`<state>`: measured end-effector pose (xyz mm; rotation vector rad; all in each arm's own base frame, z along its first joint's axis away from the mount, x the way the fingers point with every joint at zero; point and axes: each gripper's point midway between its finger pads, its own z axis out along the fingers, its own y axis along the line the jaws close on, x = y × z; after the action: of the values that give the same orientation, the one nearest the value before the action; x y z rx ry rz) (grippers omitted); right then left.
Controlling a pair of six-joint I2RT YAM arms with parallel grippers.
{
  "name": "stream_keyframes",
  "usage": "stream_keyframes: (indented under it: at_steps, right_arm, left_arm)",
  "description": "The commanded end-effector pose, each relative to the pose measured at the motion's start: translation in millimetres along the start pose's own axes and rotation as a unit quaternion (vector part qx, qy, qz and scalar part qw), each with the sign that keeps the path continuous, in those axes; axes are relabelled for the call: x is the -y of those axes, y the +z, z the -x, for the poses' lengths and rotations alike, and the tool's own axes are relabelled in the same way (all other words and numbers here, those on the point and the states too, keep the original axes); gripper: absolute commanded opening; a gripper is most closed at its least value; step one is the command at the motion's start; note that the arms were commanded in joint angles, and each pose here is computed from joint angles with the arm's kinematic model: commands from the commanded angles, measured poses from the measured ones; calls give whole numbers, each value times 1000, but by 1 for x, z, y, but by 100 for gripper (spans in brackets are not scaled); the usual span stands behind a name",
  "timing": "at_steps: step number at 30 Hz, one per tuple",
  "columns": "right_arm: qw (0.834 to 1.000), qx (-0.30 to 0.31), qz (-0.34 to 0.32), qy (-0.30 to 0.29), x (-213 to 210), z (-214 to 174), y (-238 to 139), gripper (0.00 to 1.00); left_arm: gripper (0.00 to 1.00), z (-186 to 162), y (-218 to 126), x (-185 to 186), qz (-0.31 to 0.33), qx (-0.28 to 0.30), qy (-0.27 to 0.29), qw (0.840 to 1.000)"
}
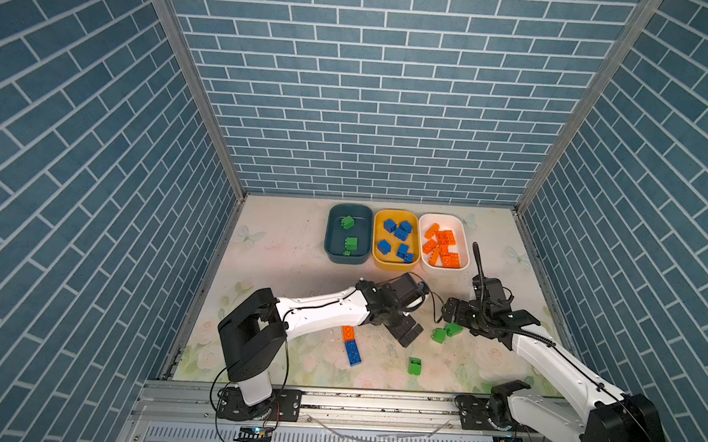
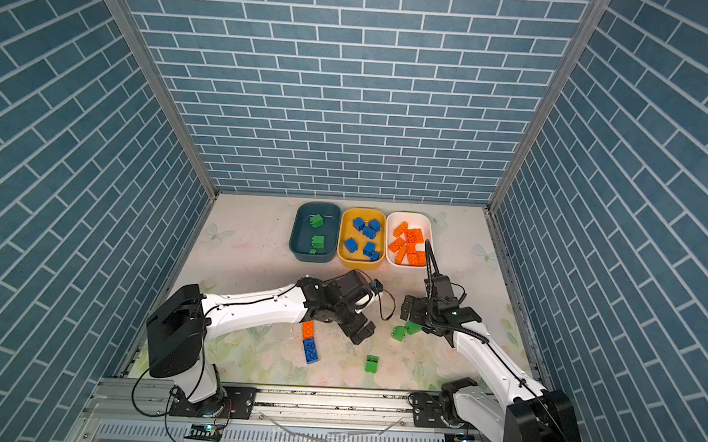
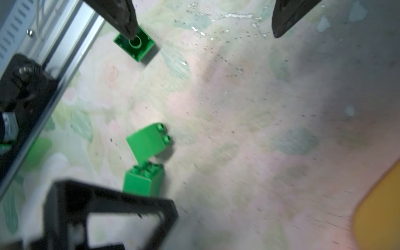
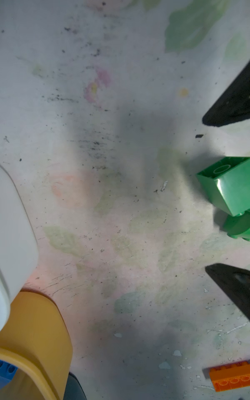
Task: Sort the legos into containers by color
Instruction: 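Move the left gripper to the green bricks while the right approaches them, then grasp a green brick with the left gripper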
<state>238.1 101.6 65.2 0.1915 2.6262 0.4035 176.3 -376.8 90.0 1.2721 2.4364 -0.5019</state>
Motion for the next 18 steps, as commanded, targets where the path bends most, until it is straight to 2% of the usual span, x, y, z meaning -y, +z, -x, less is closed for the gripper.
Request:
stream_keyframes:
  at_steps: [1, 3, 8, 13, 18]
  right_arm:
    - [1000, -5, -12, 29, 9, -11, -1, 99]
    - [999, 2, -13, 32, 11, -11, -3, 99]
    - [999, 10, -14, 38, 13, -12, -5, 99]
    - [999, 16, -12, 39, 13, -12, -8, 99]
    - [999, 20, -12, 39, 14, -12, -10, 99]
  left_arm:
    - [97, -17, -3, 40, -37, -11, 107, 993]
    - [95, -30, 3, 52, -28, -28, 166, 985]
    - [89, -45, 23, 57, 23, -62, 265, 962]
    - [83, -49, 42, 65, 31, -77, 309, 948]
    - [74, -48, 57, 64, 43, -91, 323, 941]
